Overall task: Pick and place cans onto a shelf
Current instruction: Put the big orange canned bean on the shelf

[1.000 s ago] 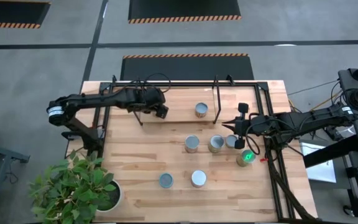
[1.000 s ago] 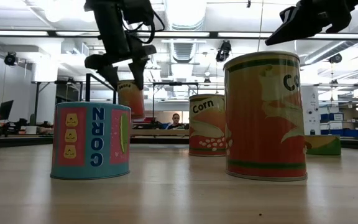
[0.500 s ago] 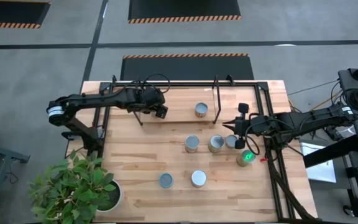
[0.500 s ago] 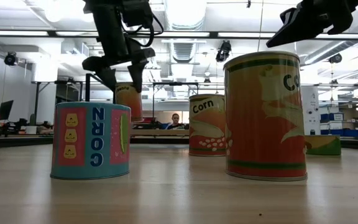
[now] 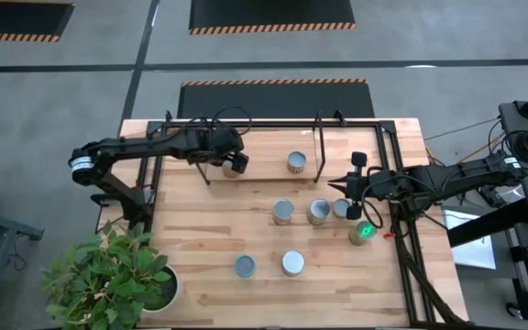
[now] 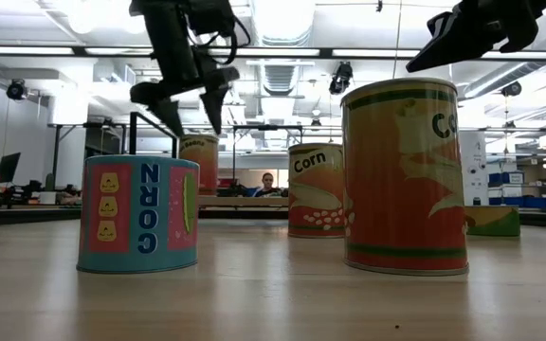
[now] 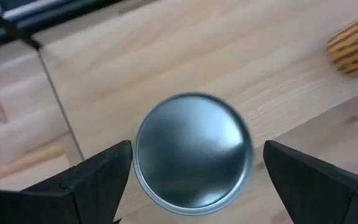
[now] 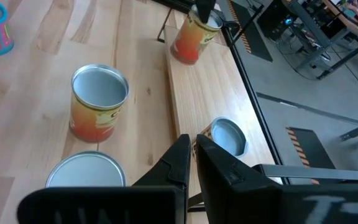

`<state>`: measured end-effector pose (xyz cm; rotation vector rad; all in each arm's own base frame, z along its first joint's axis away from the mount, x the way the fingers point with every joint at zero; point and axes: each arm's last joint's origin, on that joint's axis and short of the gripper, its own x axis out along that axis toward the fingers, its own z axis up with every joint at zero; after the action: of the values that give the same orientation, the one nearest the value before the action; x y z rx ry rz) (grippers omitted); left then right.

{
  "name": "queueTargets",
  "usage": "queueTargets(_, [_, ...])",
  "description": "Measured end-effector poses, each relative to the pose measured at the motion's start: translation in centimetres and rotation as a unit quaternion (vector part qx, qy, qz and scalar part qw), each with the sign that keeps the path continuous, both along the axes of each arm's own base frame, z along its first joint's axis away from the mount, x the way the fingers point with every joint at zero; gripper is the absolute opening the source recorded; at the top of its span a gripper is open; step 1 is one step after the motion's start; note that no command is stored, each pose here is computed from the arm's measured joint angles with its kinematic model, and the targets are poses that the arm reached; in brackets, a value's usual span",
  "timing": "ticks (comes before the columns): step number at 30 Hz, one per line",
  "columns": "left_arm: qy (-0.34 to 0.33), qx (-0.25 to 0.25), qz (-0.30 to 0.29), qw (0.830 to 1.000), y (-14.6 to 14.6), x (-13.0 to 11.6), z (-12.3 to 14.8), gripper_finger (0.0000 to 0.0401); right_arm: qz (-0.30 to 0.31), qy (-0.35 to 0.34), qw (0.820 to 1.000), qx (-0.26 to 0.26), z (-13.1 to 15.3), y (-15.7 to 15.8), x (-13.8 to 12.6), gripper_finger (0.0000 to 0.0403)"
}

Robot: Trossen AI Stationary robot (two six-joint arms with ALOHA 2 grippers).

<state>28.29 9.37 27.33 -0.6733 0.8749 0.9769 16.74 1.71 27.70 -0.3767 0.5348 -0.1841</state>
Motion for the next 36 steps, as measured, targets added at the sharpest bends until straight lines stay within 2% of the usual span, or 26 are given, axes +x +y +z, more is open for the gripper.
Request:
queueTargets(11, [-0.037,0.033,-0.080,0.996,-1.5,1.1,5.6,0.0346,0.000,0.000,1.000,0.000,0.0,0.0,0.0,0.0018])
queueTargets(15, [-0.077,0.053,-0.135,0.986,-3.6,2.7,5.7,0.0345,-0.002,-0.001,1.000,0.003,0.0,0.0,0.0,0.0018])
queueTargets(19, [-0.052,0.042,-0.163,0.984,-5.0,4.1,4.1,0.0324,-0.001,0.000,1.000,0.001,0.0,0.0,0.0,0.0018])
queueTargets(24, [-0.006,0.034,-0.167,0.985,-5.2,5.5,1.6,0.0259,-0.001,-0.001,1.000,0.001,0.0,0.0,0.0,0.0018])
queueTargets(27, [0.026,0.018,-0.175,0.984,-4.7,6.6,-0.4,0.0201,-0.001,0.000,1.000,0.001,0.0,0.0,0.0,0.0018])
queueTargets(33, [0.083,-0.001,-0.171,0.982,-3.5,8.2,-2.4,0.0075,-0.001,-0.001,1.000,0.002,0.0,0.0,0.0,0.0018])
queueTargets(36, [0.122,0.014,-0.159,0.980,-3.3,8.4,-2.7,0.0027,-0.001,0.000,1.000,0.002,0.0,0.0,0.0,0.0018])
